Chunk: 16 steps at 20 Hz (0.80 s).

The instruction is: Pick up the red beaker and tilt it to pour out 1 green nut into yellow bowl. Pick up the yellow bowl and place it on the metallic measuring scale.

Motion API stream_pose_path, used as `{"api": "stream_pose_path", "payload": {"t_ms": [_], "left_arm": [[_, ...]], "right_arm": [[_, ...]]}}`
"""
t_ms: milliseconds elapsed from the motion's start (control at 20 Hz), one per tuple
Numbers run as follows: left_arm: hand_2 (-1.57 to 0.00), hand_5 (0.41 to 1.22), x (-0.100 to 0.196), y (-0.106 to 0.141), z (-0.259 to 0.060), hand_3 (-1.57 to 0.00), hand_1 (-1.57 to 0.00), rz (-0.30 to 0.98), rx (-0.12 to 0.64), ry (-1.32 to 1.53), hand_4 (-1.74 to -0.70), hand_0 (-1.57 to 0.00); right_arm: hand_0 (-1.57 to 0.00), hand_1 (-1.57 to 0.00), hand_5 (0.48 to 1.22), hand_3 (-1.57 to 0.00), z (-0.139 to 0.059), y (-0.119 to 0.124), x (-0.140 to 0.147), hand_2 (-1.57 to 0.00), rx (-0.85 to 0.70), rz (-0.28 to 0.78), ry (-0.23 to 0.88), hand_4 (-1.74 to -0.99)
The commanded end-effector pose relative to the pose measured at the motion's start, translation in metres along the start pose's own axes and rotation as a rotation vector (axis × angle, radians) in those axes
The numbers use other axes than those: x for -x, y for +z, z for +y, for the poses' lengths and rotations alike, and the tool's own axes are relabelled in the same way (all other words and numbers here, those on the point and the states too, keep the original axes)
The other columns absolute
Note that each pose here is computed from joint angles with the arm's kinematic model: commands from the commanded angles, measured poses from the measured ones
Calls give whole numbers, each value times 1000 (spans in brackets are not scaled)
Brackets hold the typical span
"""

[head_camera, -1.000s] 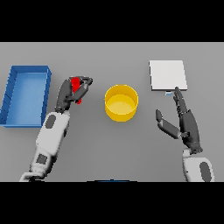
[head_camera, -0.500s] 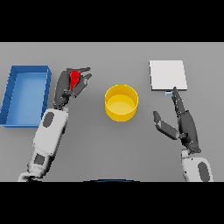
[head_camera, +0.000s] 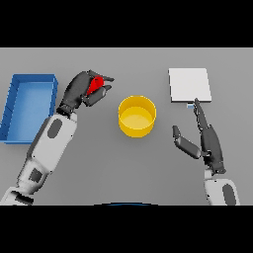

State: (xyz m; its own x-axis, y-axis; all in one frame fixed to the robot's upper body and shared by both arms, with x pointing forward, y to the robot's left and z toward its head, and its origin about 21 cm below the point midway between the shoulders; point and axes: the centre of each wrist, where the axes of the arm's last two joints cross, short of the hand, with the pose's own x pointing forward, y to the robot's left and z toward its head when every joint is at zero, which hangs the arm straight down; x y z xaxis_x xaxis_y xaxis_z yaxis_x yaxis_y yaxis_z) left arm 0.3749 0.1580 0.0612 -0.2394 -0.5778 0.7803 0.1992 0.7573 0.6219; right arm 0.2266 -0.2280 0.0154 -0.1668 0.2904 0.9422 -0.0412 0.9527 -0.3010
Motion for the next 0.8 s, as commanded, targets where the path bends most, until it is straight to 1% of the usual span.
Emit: {"api": "stream_pose_path", "payload": {"t_ms": [0,50,150,250,300,450,550,700,750], "left_arm": [[-1563,1113,0,1,-5,-1563,-1563,-4,13,-11,-1733,-1563],[-1565,1112,-5,-1,0,-1565,-1565,-5,24,-81,-1734,-1564],[-1567,1112,-16,-7,-3,-1567,-1567,-29,68,-233,-1737,-1567],[-1568,1137,-23,-14,-5,-1568,-1568,-72,122,-419,-1738,-1568],[-1569,1134,-25,-17,-6,-1569,-1569,-86,146,-503,-1739,-1569],[-1570,1177,-39,-29,-11,-1570,-1570,-125,204,-702,-1740,-1570],[-1570,1193,-47,-39,-13,-1570,-1570,-152,267,-831,-1740,-1570],[-1571,1206,-58,-48,-18,-1571,-1571,-196,370,-1011,-1613,-1571],[-1571,1209,-60,-50,-18,-1571,-1571,-194,405,-1076,-1637,-1571]], "right_arm": [[1,1,710,1,1,-2,0,1,-1,6,-5,-1243],[1,1,711,1,-1,-1,-3,1,0,1,-7,-1248],[1,1,717,1,2,3,-2,1,-6,5,8,-1254],[1,1,720,1,2,3,-1,1,-2,-1,-8,-1266],[1,1,720,1,3,3,-1,1,-2,2,-17,-1267],[1,1,722,1,1,2,-1,1,-8,0,-19,-1268],[1,1,717,1,-1,3,-1,1,-3,-9,-23,-1264],[1,1,697,1,4,1,-3,1,4,-5,-30,-1258],[1,1,688,1,4,2,-1,1,8,-4,-21,-1253]]}}
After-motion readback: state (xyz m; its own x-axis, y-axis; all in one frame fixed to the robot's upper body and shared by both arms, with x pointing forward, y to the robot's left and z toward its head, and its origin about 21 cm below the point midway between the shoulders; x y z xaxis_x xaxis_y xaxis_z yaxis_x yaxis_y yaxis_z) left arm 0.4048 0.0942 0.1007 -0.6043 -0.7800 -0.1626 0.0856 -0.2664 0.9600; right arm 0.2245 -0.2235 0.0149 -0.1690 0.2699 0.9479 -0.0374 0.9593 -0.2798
